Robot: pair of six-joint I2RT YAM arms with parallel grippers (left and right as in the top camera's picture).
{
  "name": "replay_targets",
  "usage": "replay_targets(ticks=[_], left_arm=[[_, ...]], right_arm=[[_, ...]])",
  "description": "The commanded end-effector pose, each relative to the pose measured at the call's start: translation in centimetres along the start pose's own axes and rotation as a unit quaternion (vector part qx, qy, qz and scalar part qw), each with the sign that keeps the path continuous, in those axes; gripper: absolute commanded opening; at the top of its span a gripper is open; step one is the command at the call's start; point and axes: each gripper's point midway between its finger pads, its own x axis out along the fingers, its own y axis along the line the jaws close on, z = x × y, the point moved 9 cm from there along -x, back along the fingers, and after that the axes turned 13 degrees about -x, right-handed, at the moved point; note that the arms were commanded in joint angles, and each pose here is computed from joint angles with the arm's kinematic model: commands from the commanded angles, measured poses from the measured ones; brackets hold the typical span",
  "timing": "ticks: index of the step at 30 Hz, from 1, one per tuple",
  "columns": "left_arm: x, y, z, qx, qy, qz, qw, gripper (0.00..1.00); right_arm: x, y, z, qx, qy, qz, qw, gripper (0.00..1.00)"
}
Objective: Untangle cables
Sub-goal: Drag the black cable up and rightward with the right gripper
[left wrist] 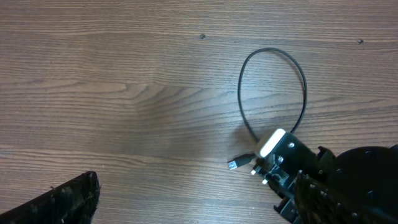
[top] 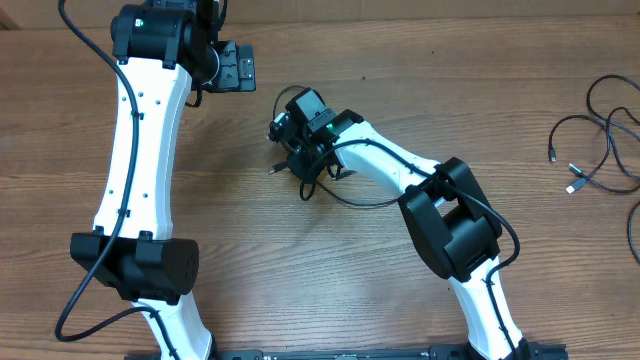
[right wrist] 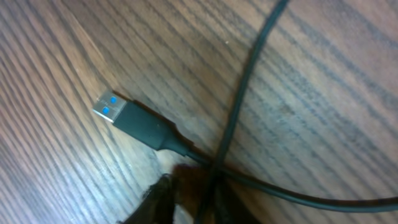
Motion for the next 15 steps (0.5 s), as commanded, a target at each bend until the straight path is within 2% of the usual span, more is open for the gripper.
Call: replay_targets(ticks=[1, 7, 15], left_arm=[[0.2, -0.2, 0.0, -0.002, 0.004, -0.005, 1.000, 1.00], [0.2, -0.2, 0.0, -0.002, 0.004, -0.005, 1.000, 1.00], [0.2, -0.2, 0.0, -0.002, 0.004, -0.005, 1.000, 1.00]], right_arm=[[1.4, 0.4, -0.7, 0.000, 0.018, 0.011, 1.000, 0.16], [2.7, 0.2, -1.5, 0.003, 0.036, 0.003, 0.999, 0.04], [2.7, -0.9, -2.2, 0.006, 0.067, -0.048, 0.997, 0.04]])
